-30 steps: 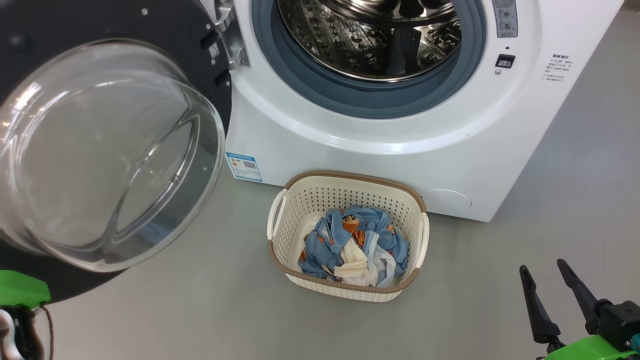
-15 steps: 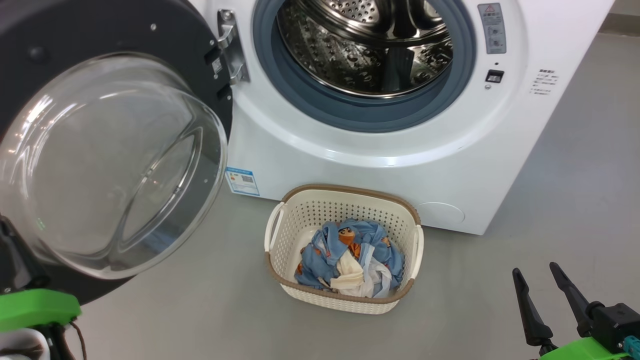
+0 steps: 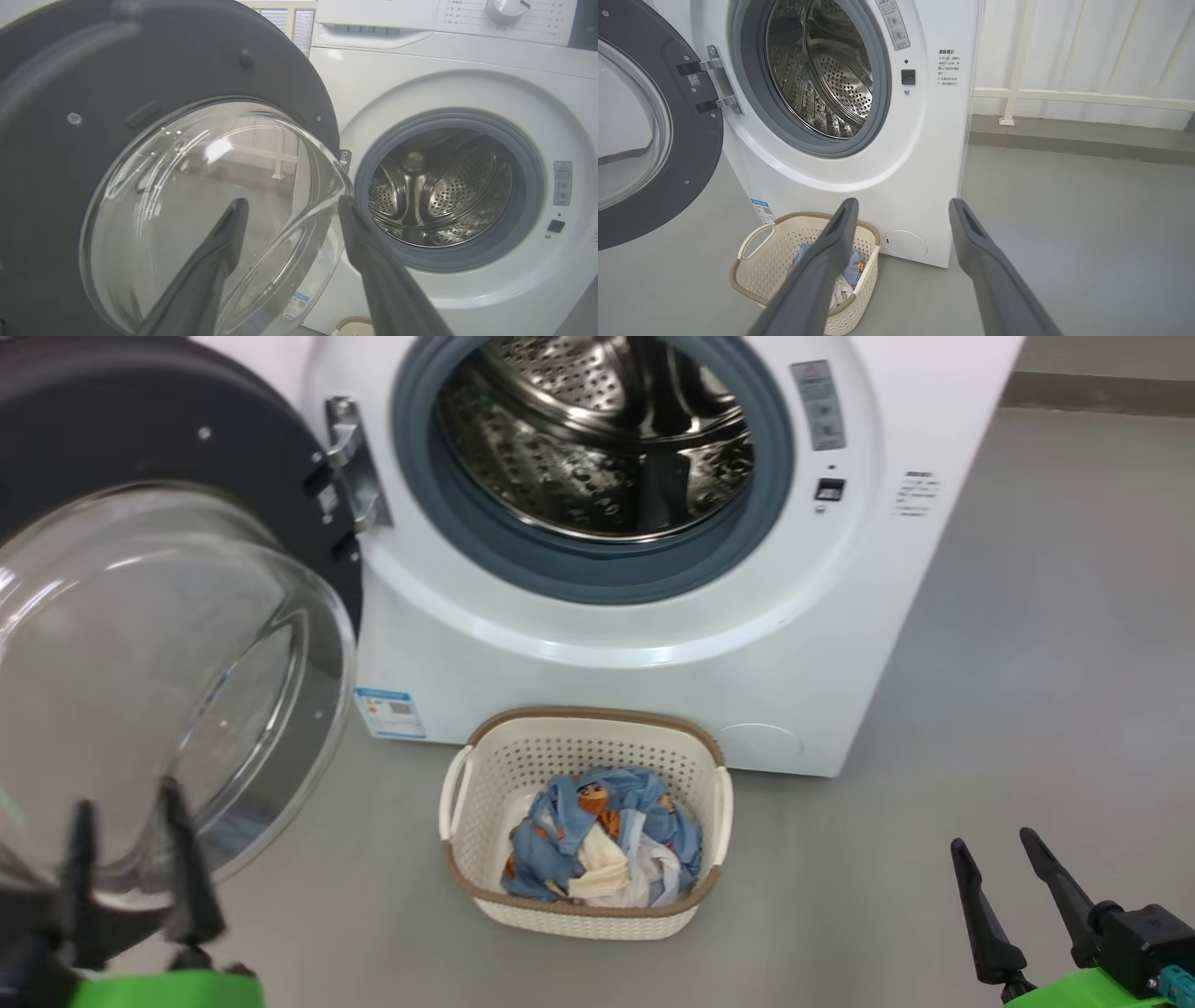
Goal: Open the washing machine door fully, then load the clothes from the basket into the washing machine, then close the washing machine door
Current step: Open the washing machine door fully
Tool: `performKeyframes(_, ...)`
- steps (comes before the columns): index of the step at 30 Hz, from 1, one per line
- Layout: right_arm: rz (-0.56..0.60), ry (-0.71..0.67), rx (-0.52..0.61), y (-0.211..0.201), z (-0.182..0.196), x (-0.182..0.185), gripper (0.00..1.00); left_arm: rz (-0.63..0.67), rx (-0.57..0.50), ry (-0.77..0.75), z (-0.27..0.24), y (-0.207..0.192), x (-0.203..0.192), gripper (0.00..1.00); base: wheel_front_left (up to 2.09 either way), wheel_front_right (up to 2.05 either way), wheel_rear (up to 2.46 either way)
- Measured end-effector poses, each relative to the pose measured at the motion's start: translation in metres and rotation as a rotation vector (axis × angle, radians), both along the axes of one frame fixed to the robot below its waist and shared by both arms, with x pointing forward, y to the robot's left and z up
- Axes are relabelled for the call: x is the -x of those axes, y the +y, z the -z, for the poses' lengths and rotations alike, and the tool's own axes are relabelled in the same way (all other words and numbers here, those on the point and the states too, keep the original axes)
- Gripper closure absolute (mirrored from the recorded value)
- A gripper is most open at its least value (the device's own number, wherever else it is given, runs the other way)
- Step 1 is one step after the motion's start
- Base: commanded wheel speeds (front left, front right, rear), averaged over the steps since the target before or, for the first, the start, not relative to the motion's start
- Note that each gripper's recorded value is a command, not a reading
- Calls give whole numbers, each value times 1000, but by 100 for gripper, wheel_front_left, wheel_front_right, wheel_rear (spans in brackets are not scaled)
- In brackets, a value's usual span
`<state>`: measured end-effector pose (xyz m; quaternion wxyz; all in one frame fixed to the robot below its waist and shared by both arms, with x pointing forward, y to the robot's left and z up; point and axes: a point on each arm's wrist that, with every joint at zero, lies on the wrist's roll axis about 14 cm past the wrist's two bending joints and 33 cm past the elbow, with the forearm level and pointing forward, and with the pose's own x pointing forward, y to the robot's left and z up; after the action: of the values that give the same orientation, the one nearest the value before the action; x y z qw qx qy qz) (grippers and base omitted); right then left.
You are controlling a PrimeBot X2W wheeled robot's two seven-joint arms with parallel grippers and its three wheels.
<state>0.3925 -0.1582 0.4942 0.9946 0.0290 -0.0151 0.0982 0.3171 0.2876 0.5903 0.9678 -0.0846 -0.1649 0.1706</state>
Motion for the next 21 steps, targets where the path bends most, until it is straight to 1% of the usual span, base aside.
performKeyframes(4,35,-8,0,-12,-3,7,0,118,1,34,13,-31,-7,0,0,0,0)
performKeyframes(5,50,-14,-1,-17,-5,11,0,168,0,62,22,-45,-8,0,0,0,0)
performKeyframes(9,74,-20,-2,-25,-7,20,0,243,1,130,46,-67,-8,0,0,0,0)
performKeyframes(21,153,-20,-5,-50,-8,42,0,315,0,251,90,-89,-10,0,0,0,0)
